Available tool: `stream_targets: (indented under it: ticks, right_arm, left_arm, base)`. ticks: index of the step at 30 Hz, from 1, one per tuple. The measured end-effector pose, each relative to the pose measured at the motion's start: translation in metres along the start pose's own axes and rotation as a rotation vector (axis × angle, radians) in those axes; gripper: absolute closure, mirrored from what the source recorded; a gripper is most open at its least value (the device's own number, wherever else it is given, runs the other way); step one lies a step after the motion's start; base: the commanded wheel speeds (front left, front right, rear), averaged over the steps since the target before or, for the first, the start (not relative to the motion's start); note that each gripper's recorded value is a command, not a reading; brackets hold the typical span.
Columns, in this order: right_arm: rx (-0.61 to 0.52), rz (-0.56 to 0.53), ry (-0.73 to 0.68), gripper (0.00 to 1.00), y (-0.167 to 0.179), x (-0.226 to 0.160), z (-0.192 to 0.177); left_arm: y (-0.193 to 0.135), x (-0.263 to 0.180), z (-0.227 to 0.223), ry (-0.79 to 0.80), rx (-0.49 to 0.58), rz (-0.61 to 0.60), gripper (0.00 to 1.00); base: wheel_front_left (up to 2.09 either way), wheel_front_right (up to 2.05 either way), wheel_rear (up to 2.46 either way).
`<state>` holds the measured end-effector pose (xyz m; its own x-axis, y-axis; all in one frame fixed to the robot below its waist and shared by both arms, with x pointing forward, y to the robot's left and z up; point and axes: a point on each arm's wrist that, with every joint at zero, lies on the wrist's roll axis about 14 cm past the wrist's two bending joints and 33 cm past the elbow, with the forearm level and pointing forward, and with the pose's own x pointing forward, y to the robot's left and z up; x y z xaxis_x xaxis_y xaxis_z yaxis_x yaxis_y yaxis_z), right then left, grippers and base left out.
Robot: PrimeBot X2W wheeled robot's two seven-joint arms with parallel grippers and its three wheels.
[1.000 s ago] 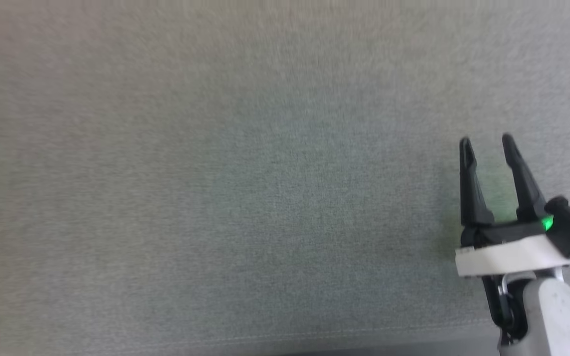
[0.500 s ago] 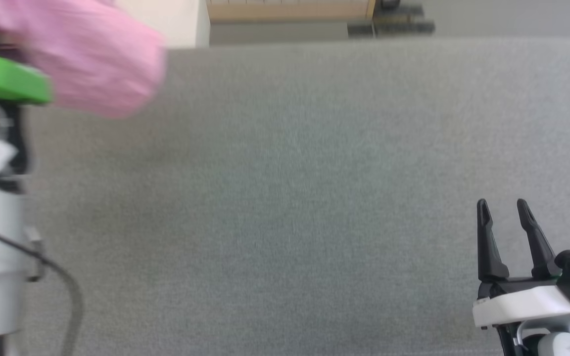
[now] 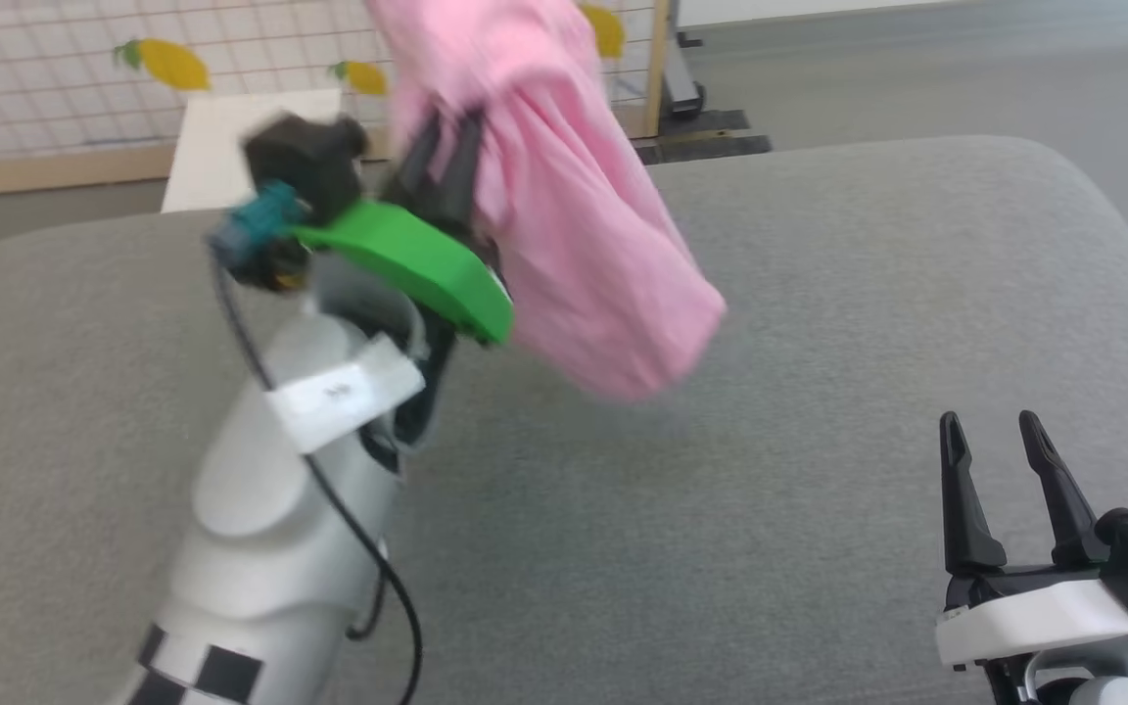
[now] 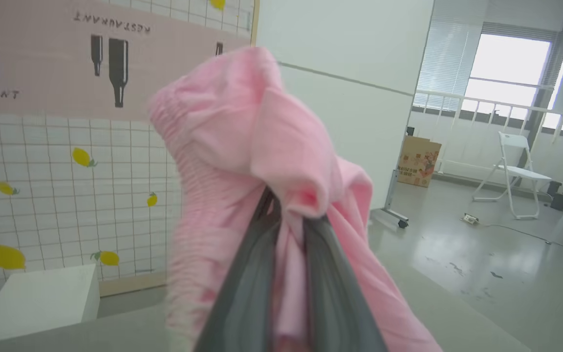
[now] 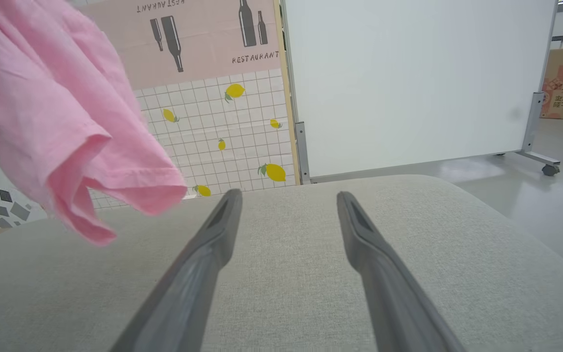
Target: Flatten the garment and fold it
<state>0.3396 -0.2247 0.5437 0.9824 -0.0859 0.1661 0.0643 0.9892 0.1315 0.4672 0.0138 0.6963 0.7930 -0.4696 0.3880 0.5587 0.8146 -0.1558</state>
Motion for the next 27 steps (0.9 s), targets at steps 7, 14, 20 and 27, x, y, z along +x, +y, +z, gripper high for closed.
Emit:
stream_targets:
  ticks: [7,14,20,27]
  right_arm:
    - [-0.016,-0.070,-0.016,0.00,-0.021,-0.018,0.011]
    - [-0.024,-0.129,-0.005,0.00,-0.038,-0.034,0.010]
    - [-0.024,-0.142,0.006,0.00,-0.041,-0.037,0.007]
    - [-0.018,-0.124,0.002,0.00,-0.036,-0.032,0.007]
  left_arm:
    - [-0.029,-0.029,-0.133,0.468,-0.047,-0.022,1.00]
    - [-0.048,-0.093,-0.233,0.970,-0.028,-0.068,1.00]
    - [-0.056,-0.133,-0.265,1.223,-0.055,-0.095,0.30]
    - [-0.049,-0.074,-0.215,0.816,-0.101,-0.057,0.00]
  base:
    - [0.00,0.00,0.00]
    - [0.00,0.00,0.00]
    - [0.00,0.00,0.00]
    - [0.00,0.00,0.00]
